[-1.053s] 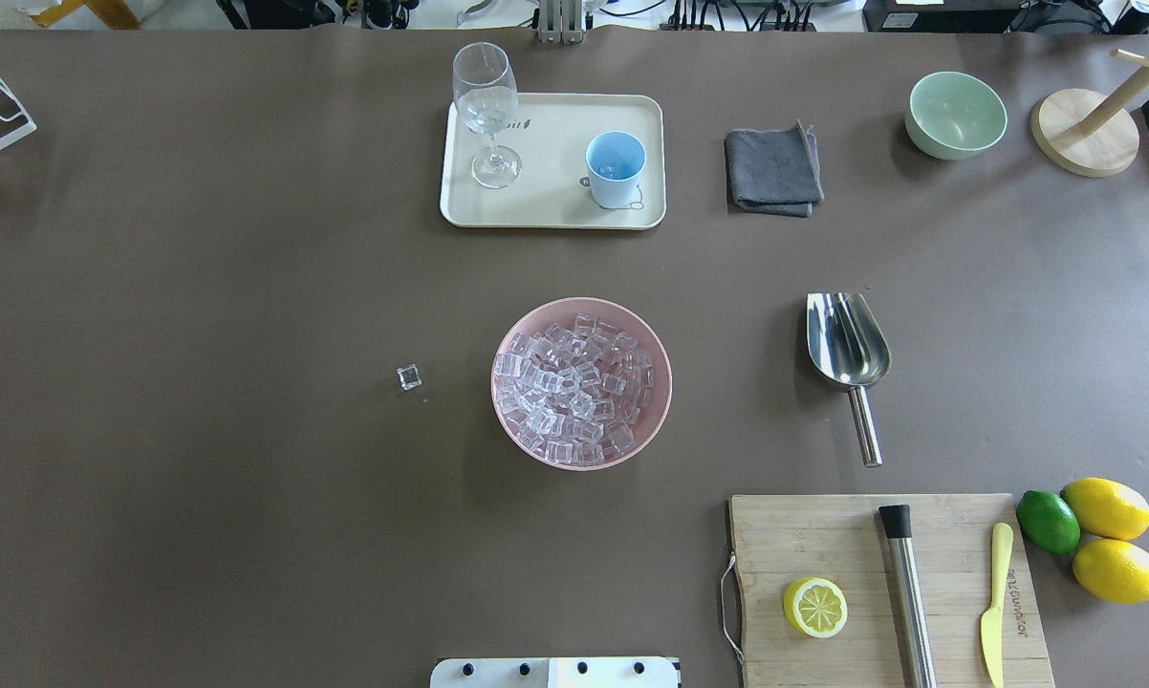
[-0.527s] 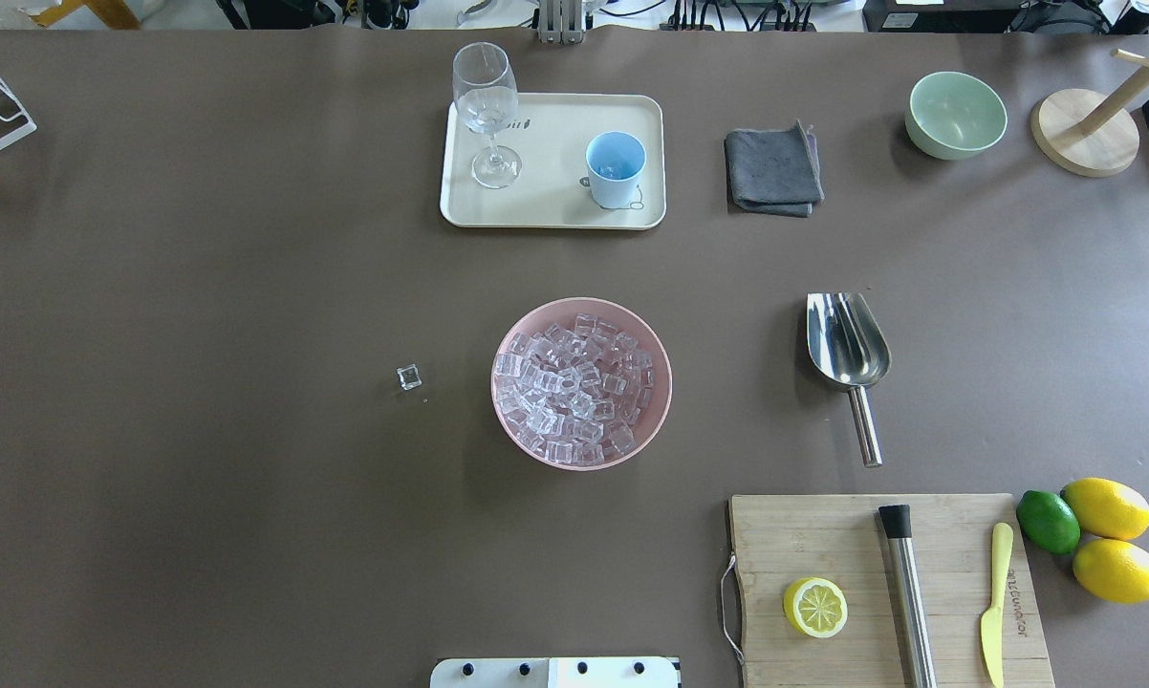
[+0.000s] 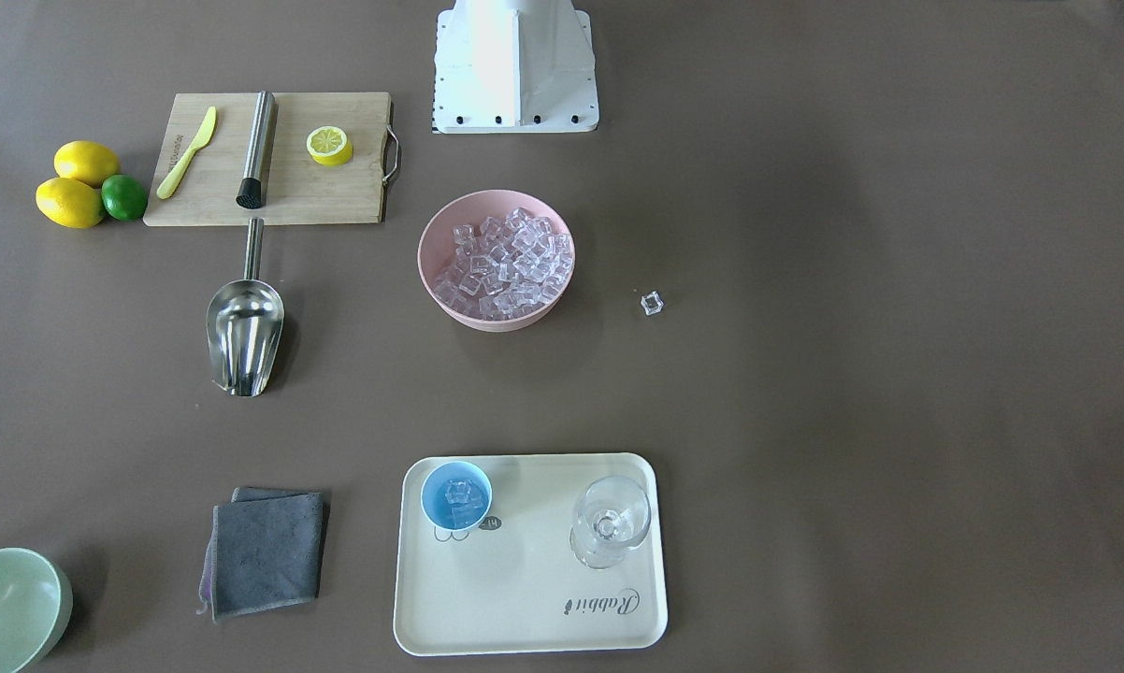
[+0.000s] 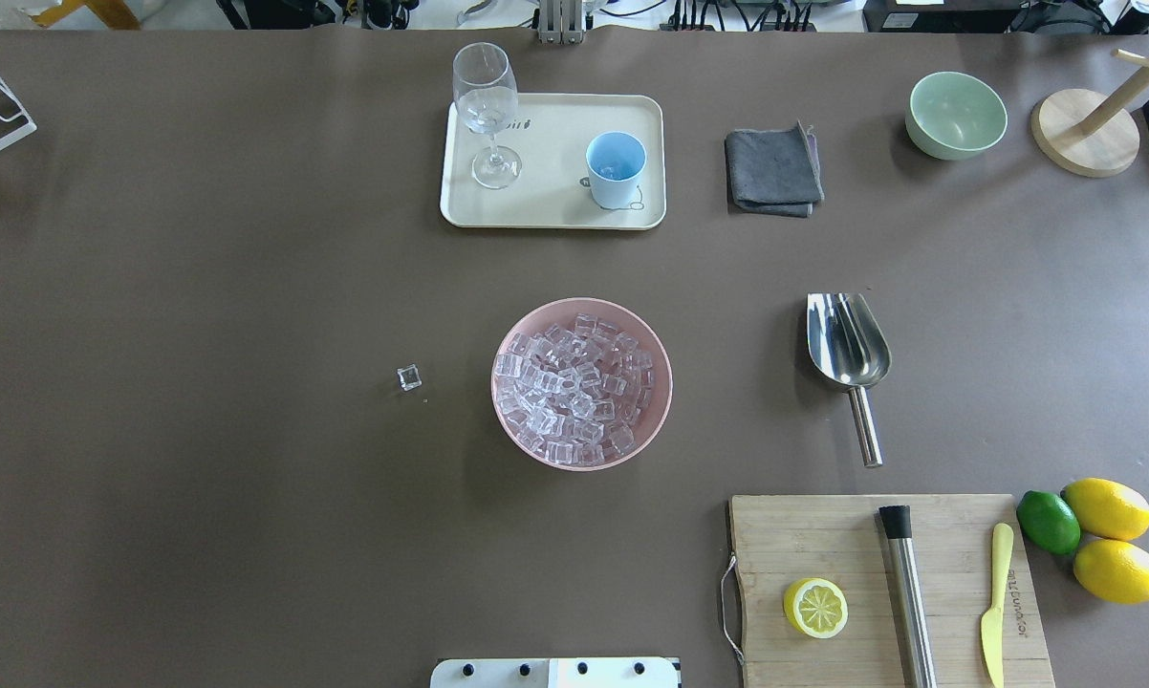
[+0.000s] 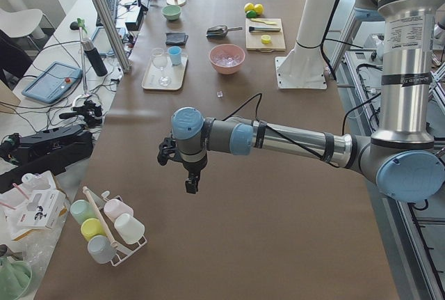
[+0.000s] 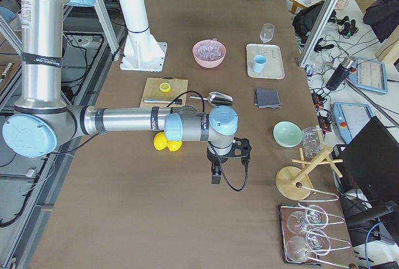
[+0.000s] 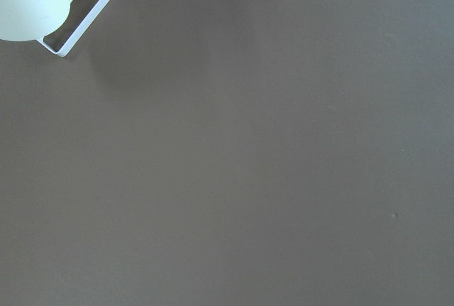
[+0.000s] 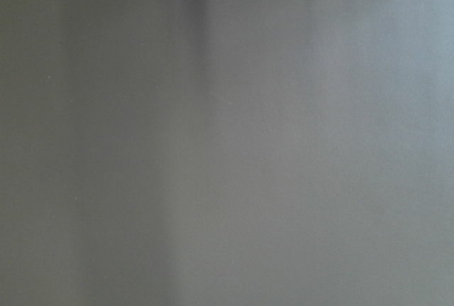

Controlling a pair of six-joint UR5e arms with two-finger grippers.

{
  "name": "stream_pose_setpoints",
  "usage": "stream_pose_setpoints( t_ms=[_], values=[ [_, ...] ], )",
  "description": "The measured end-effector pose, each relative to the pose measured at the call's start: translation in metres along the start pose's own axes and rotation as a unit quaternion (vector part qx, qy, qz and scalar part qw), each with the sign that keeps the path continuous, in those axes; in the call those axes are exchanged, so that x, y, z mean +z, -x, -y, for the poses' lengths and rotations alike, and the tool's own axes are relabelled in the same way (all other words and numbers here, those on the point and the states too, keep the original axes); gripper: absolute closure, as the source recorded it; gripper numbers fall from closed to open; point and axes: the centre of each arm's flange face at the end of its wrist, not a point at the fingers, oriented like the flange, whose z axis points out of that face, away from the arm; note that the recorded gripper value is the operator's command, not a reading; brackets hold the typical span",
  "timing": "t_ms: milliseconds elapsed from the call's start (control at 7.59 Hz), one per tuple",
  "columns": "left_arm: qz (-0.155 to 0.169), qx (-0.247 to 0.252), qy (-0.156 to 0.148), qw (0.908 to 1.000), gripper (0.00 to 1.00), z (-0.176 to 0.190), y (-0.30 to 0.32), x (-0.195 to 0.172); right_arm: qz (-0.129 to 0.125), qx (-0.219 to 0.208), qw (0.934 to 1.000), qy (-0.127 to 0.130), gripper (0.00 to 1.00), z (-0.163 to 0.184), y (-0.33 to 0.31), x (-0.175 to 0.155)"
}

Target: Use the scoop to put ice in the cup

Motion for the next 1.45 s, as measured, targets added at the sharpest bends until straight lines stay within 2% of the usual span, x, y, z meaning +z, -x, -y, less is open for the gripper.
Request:
stream_pose_setpoints(
  t_ms=[790,1449],
  values=[
    [0.0,0.0,0.0,1.0,0.02,0.0,0.0,0.0,-0.001,0.01,0.9998,0.015,0.0,0.004,-0.013,0.018],
    [0.0,0.001,-0.001,1.0,0.02,0.0,-0.002,-0.002,-0.001,0.003,1.0,0.008,0.0,0.009,-0.007,0.013]
  ],
)
